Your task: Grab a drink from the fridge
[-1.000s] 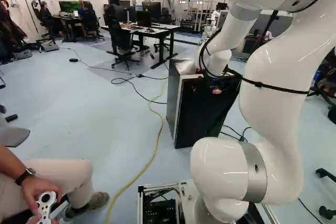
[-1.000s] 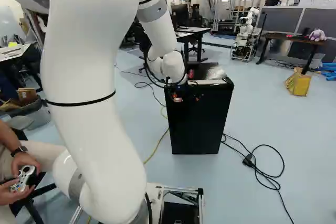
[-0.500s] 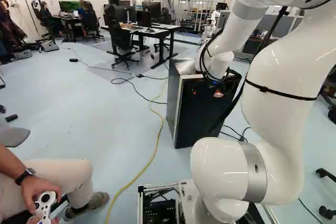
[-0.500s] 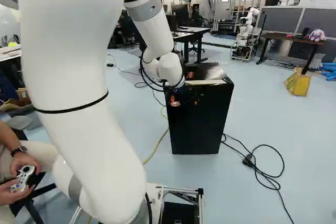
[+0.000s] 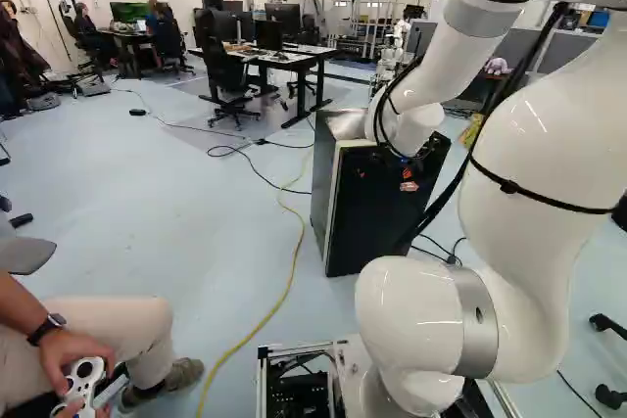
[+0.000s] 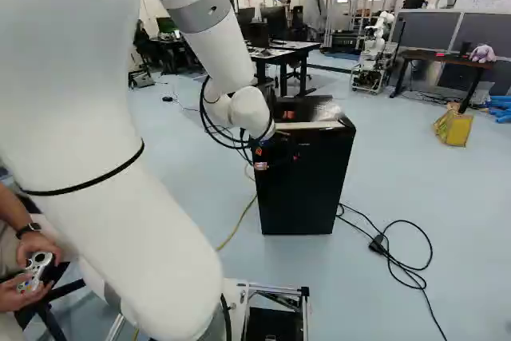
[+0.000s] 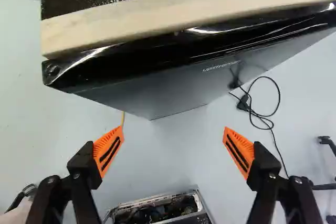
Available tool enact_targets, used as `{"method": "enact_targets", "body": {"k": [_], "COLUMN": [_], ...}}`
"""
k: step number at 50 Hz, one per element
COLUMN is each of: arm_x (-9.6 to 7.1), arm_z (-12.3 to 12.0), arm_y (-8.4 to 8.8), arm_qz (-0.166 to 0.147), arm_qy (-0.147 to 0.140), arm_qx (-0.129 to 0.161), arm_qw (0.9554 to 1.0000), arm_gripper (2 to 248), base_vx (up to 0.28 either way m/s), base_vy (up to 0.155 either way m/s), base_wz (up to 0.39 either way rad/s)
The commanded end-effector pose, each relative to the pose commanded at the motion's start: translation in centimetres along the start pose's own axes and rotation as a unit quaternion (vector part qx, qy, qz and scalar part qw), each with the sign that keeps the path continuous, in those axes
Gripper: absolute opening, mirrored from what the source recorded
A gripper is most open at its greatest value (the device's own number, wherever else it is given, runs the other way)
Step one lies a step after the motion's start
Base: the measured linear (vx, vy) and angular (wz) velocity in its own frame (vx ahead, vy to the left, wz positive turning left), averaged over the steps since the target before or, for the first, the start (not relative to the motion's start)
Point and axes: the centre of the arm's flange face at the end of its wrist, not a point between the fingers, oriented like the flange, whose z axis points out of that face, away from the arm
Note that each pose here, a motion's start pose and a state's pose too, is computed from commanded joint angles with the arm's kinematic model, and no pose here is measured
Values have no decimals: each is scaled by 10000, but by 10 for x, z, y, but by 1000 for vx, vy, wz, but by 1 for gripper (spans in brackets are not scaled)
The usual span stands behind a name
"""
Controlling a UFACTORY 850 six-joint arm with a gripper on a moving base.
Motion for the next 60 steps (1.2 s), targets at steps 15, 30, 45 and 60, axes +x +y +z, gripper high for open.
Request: {"method": "enact_targets", "body": {"k": [15,30,45,60], "arm_x": [-5,7,19,27], "arm_z": [-14,-19,-23,-17], "arm_y": [-7,-9,-9,-9], "arm_qz": [-51,-55,-51,-41], "arm_qy": [763,1545,2307,2914], "arm_qx": [43,55,60,80], "arm_qw": [9971,9880,9730,9566], "arm_gripper": [247,247,247,247], "base_vx": [0,0,0,0], "base_vy": [0,0,0,0], "base_wz": [0,0,0,0]}}
